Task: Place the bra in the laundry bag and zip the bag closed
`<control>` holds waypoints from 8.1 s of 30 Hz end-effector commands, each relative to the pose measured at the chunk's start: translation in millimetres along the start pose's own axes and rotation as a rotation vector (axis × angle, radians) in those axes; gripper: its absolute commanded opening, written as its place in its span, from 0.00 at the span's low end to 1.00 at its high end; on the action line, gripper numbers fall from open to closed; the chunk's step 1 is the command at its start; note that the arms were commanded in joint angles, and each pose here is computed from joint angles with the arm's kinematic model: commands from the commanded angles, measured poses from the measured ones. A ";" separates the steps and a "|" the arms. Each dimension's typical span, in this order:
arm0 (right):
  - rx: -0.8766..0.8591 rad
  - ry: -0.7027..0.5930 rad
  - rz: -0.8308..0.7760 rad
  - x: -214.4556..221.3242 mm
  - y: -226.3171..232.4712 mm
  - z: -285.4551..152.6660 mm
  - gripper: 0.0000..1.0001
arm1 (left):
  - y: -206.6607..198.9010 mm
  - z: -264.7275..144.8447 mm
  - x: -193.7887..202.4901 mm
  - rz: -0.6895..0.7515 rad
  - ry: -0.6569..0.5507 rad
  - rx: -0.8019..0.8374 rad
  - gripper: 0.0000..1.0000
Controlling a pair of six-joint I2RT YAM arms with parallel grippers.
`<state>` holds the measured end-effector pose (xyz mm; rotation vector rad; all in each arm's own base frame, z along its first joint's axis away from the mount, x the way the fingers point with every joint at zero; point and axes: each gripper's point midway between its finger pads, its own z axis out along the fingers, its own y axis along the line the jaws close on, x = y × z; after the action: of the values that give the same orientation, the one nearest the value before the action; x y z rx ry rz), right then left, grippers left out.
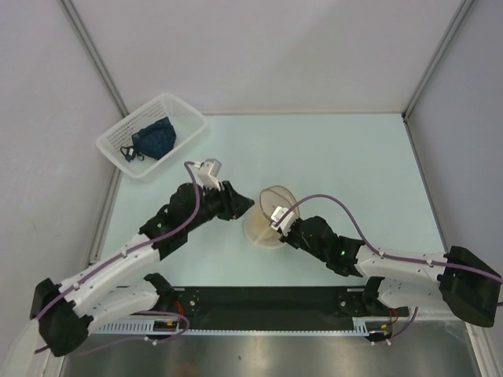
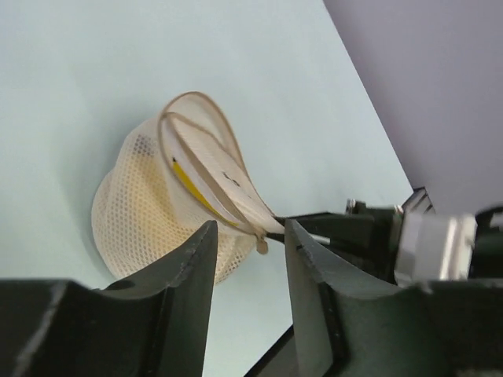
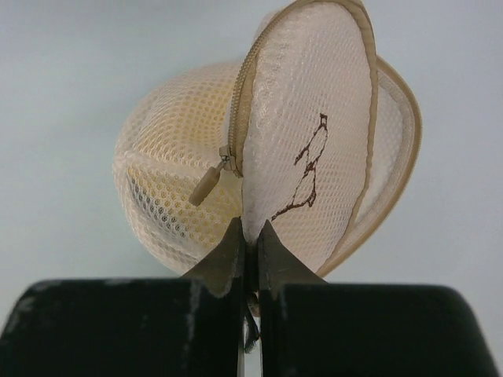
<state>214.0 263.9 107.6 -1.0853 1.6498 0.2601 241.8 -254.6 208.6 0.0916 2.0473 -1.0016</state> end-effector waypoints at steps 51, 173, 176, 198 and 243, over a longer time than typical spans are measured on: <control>-0.159 0.092 0.093 -22.3 15.8 -19.2 0.00 | 25.1 20.4 65.1 0.442 0.050 -0.322 0.00; -0.185 -0.162 -0.081 -144.0 21.3 11.1 0.57 | -28.9 -32.7 12.2 0.264 0.113 0.154 0.00; -0.155 -0.119 -0.080 -127.8 17.2 10.2 0.38 | -23.1 -32.5 13.8 0.272 0.114 0.131 0.00; -0.172 -0.319 -0.038 -156.3 -16.1 -47.9 0.79 | -29.9 -49.2 -28.3 0.277 0.028 0.195 0.00; -0.095 -0.384 -0.188 -111.4 -23.6 -26.2 0.01 | -5.1 -60.1 -51.8 0.237 -0.006 0.198 0.01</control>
<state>225.0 274.6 189.5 -1.1826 1.3050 0.3136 250.3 -180.2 225.1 0.2241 2.0572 -0.9326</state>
